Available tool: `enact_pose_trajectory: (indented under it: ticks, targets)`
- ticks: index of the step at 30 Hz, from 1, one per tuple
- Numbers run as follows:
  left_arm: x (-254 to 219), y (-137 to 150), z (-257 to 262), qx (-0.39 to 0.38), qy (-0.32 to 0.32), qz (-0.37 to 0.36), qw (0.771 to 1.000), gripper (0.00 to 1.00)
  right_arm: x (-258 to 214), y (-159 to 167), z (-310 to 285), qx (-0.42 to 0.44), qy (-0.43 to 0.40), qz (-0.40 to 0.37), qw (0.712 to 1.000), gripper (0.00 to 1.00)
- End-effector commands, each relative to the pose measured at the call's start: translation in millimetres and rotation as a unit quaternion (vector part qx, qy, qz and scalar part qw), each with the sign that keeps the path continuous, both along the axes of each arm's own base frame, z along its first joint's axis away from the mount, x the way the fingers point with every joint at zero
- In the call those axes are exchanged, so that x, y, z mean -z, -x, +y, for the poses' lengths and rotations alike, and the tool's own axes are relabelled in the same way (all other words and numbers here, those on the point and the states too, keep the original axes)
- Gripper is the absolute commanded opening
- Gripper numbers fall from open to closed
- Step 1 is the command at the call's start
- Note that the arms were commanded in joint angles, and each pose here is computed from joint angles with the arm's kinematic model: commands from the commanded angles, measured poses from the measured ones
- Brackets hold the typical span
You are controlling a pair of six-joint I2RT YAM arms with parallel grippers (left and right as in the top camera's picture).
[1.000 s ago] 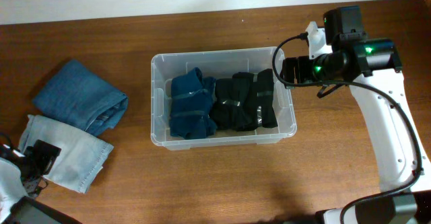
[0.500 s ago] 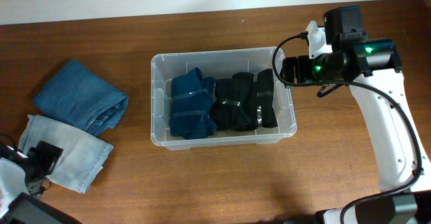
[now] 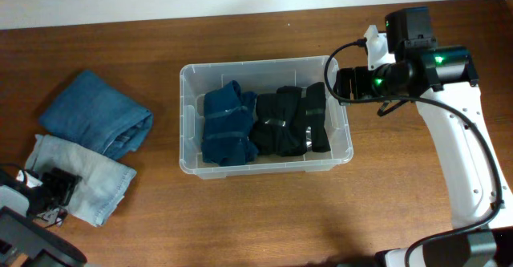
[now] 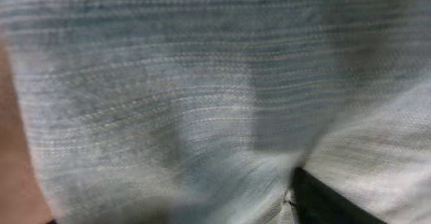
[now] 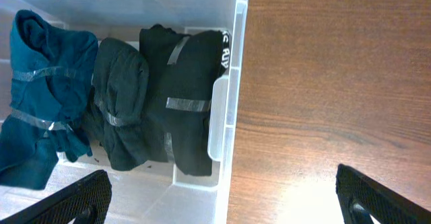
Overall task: Pack container
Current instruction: 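Grasp the light-blue jeans with the left gripper and lift them, then lower the light-blue jeans into the bin's right side and release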
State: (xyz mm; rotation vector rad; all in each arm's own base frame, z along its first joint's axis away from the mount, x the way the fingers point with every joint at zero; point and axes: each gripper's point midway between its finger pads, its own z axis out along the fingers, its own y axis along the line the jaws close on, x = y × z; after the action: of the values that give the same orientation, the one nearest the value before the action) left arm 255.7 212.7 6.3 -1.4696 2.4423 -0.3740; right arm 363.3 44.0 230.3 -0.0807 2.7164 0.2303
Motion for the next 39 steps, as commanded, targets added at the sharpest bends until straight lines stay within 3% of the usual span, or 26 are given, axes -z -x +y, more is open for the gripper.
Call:
enact_pose_trajectory:
  ticks: [1, 9, 14, 17, 20, 22, 26, 32, 35, 39]
  targets:
    - [8, -13, -48, 0.057, 0.098, -0.056, 0.992, 0.59, 4, 0, -3, 0.000, 0.006, 0.006, 1.000, 0.99]
    - [-60, -11, -55, 0.067, 0.053, -0.105, 0.991, 0.29, 4, 0, -3, 0.000, 0.006, 0.006, 1.000, 0.98]
    - [-148, -21, -70, 0.090, -0.001, -0.226, 0.970, 0.01, 4, 0, -3, 0.000, 0.006, 0.006, 1.000, 0.98]
    - [-201, -26, -83, 0.106, -0.028, -0.295, 0.949, 0.01, 4, 0, -3, 0.001, 0.006, 0.005, 1.000, 0.98]
    - [-259, -35, -118, 0.167, -0.050, -0.364, 0.915, 0.01, 3, -1, -11, 0.017, 0.008, 0.005, 1.000, 0.99]
    - [-284, -47, -154, 0.230, -0.050, -0.389, 0.891, 0.01, -3, -1, -34, 0.079, 0.010, -0.001, 0.997, 0.98]
    - [-313, -59, -225, 0.342, -0.033, -0.423, 0.839, 0.01, -18, 5, -74, 0.146, 0.004, -0.022, 0.989, 0.98]
    - [-340, -63, -355, 0.503, -0.019, -0.486, 0.714, 0.01, -30, 31, -140, 0.252, 0.004, -0.027, 0.967, 0.99]
    - [-326, -64, -422, 0.553, -0.022, -0.481, 0.680, 0.01, -26, 46, -163, 0.290, -0.003, -0.012, 0.957, 0.98]
    - [-291, -69, -476, 0.589, -0.020, -0.454, 0.668, 0.01, -26, 51, -168, 0.298, -0.012, -0.008, 0.954, 0.99]
